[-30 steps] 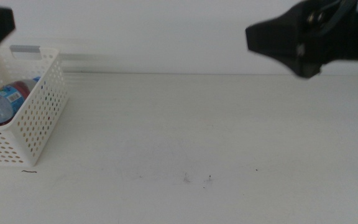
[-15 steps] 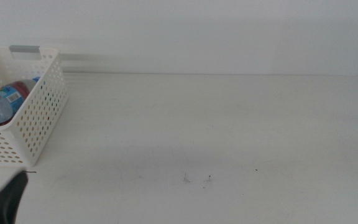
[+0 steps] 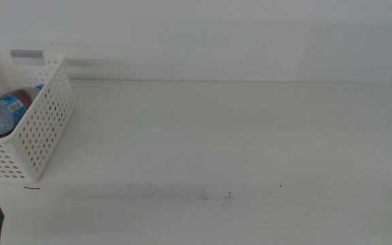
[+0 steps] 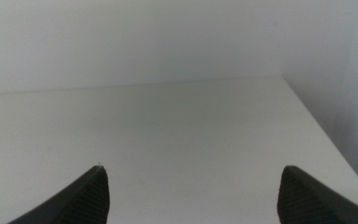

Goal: Use arms to grab the bottles and put them into the dustbin to the left of the table.

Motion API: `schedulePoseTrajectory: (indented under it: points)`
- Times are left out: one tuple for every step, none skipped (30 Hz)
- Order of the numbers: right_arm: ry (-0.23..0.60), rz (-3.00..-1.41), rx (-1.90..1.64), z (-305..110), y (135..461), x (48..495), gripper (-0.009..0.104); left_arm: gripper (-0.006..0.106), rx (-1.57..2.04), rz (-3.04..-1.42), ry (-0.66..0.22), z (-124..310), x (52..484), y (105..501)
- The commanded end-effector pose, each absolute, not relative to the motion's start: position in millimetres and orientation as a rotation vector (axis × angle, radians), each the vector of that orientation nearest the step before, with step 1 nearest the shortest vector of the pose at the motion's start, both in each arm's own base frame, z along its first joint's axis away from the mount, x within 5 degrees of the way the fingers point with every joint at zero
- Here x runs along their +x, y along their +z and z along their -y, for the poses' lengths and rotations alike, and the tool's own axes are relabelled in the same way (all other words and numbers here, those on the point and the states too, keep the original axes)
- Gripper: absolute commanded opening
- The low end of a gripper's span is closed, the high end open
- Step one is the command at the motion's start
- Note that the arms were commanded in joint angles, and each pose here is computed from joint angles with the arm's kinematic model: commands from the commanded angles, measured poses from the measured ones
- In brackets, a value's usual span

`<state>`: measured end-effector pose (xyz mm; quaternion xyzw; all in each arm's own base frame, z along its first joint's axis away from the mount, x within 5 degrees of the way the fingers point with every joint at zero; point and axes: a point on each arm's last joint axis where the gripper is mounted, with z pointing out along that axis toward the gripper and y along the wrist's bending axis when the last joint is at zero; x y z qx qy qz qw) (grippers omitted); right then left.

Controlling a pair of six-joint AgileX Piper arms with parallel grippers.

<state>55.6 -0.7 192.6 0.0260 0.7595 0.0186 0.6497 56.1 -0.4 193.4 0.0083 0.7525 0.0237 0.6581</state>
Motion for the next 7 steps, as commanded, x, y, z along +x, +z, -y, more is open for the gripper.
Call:
schedulePoseTrajectory:
  points:
    - [0.013,-1.691,0.042,1.4,194.3,55.8,0.088,0.094,0.012,-1.690,0.052,0.2,55.9,194.5]
    - [0.015,-1.691,0.044,1.4,194.3,55.8,0.088,0.094,0.012,-1.690,0.052,0.2,55.9,194.5]
    - [0.015,-1.691,0.044,1.4,194.3,55.8,0.088,0.094,0.012,-1.690,0.052,0.2,55.9,194.5]
    - [0.015,-1.691,0.044,1.4,194.3,55.8,0.088,0.094,0.012,-1.690,0.052,0.2,55.9,194.5]
    - [0.015,-1.691,0.044,1.4,194.3,55.8,0.088,0.094,0.012,-1.690,0.052,0.2,55.9,194.5]
    - [0.015,-1.691,0.044,1.4,194.3,55.8,0.088,0.094,0.012,-1.690,0.052,0.2,55.9,194.5]
    - [0.015,-1.691,0.044,1.4,194.3,55.8,0.088,0.094,0.012,-1.690,0.052,0.2,55.9,194.5]
